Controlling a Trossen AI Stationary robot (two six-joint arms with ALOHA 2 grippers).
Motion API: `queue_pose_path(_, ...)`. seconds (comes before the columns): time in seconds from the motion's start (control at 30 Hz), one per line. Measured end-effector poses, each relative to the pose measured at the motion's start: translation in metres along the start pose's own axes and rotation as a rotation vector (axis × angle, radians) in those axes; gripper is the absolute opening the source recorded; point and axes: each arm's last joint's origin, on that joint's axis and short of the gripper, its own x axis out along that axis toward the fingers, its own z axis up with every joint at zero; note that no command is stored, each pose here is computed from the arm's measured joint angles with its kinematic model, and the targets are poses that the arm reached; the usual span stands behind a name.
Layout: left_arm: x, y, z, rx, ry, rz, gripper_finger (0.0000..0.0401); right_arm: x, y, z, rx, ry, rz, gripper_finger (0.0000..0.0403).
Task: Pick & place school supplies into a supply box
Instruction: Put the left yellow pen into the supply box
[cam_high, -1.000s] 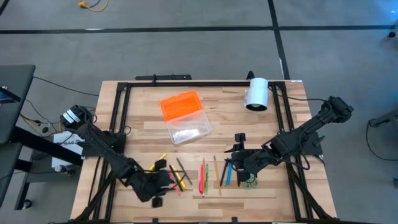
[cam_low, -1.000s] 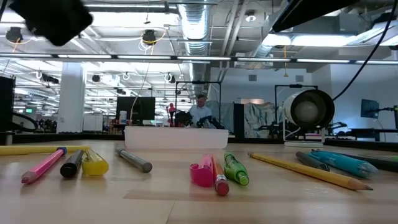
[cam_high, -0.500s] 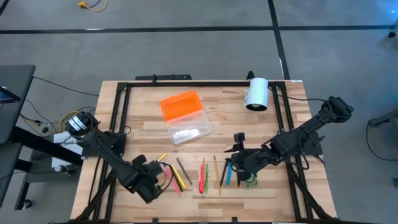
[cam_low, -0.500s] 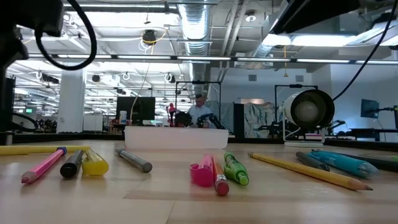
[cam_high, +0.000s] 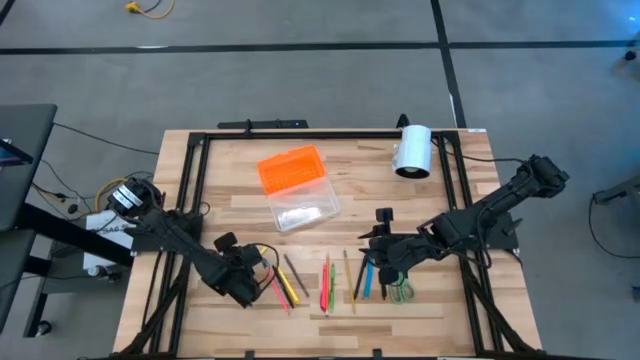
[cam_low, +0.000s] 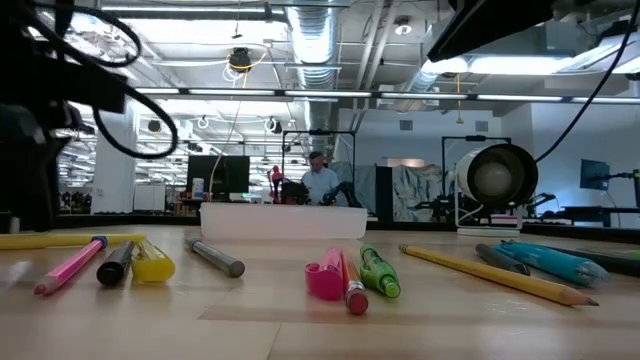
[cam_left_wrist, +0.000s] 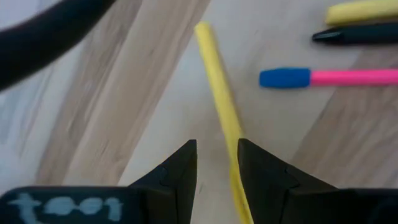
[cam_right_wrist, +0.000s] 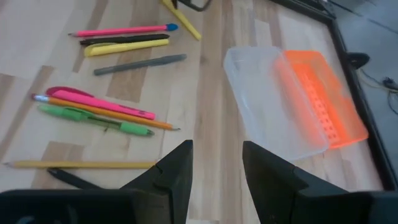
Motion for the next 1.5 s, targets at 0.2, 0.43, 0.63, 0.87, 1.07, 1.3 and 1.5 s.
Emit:
queue_pose_path(0.2, -0.001, 0.002, 0.008, 0.016, -0.022, -0.031, 0.011, 0.0, 0.001, 0.0, 0.0, 0.001, 0.037, 0.0134)
queue_pose_path(0.43, 0.007, 0.005, 0.009, 0.019, 0.01, -0.072, 0.011, 0.0, 0.001, 0.0, -0.002, 0.001, 0.038, 0.0134)
queue_pose_path(0.63, 0.026, 0.015, 0.004, -0.022, 0.043, -0.144, 0.0109, 0.0, 0.001, 0.0, -0.002, 0.003, 0.038, 0.0134)
queue_pose_path(0.87, 0.025, 0.027, 0.003, 0.018, 0.029, -0.223, 0.0109, 0.0, 0.001, 0.0, -0.003, 0.005, 0.04, 0.0134)
queue_pose_path(1.07, 0.03, 0.031, -0.002, 0.151, 0.043, -0.241, 0.0087, 0.0, 0.002, 0.0, 0.001, 0.003, 0.041, 0.0134)
queue_pose_path(1.3, 0.031, 0.032, -0.003, 0.19, 0.055, -0.255, 0.0016, -0.001, 0.004, 0.0, -0.001, 0.003, 0.046, 0.0134)
queue_pose_path(1.5, 0.03, 0.031, -0.001, 0.173, 0.041, -0.238, 0.0027, -0.002, 0.006, -0.001, -0.007, 0.0, 0.052, 0.0134)
